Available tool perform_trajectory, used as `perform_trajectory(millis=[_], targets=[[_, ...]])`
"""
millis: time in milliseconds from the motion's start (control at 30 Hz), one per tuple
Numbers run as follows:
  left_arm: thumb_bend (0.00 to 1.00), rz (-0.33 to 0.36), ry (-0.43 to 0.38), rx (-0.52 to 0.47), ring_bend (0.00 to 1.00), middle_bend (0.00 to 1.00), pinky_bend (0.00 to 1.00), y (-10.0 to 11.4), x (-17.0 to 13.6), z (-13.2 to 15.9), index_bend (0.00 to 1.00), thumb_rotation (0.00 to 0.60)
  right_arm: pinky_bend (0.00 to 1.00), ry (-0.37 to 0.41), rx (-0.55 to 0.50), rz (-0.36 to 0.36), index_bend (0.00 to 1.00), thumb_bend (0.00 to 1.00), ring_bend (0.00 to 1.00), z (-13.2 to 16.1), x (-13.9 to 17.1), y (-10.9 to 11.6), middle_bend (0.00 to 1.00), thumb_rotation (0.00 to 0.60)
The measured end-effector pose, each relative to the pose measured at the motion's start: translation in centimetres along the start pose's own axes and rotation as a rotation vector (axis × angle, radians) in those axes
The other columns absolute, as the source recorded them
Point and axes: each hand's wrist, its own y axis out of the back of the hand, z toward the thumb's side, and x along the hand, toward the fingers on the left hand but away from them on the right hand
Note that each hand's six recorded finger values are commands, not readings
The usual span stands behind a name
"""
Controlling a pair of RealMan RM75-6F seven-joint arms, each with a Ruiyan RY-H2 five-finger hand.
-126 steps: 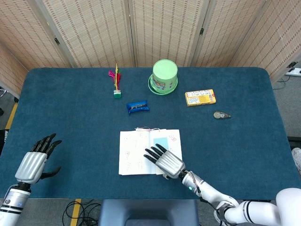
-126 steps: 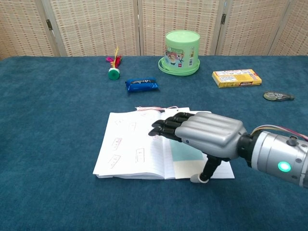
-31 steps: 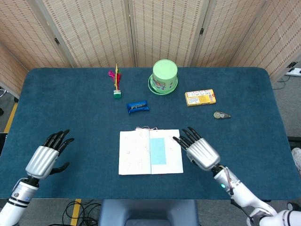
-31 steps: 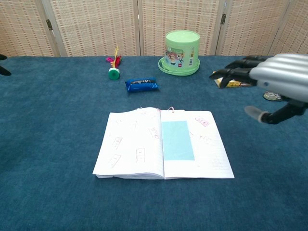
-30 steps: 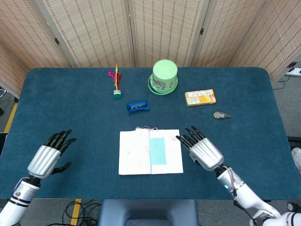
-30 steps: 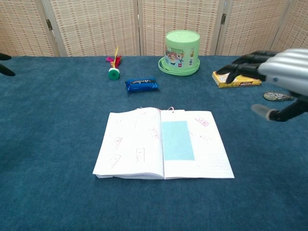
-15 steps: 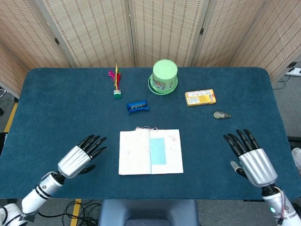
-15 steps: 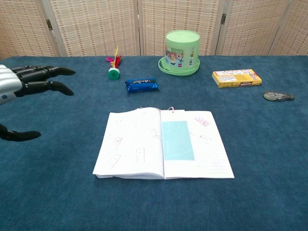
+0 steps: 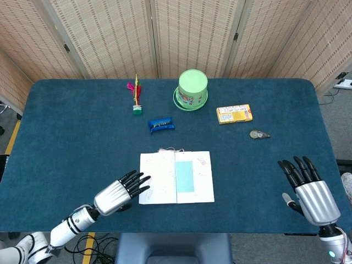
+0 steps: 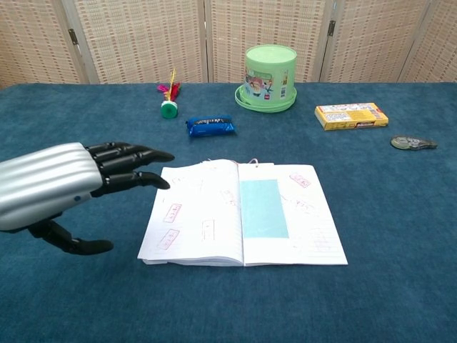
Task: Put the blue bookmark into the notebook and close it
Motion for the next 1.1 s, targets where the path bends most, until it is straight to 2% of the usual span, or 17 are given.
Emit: perform_trajectory(millis=[167, 433, 1100], targets=[[0.26, -0.025, -0.025, 0.012, 0.0, 0.0, 0.15, -1.3, 1.4, 1.3, 0.12, 0.6, 0.0, -0.006, -0.005, 0.0, 0.0, 0.2, 0.0, -0.2, 0.1, 0.0, 0.13, 0.6], [0.26, -0.048, -0.009, 0.005, 0.0, 0.0, 0.15, -2.8, 3.3, 2.0, 0.11, 0.6, 0.0, -0.015, -0.007, -0.004, 0.0, 0.2, 0.0, -0.5, 0.2, 0.1, 0.13, 0.6], [0.26, -0.084, 0.024, 0.001, 0.0, 0.0, 0.15, -4.2, 4.4, 2.8, 0.11, 0.6, 0.0, -0.031, -0.015, -0.011, 0.0, 0.2, 0.0, -1.1, 0.6, 0.3, 0.13, 0.6]])
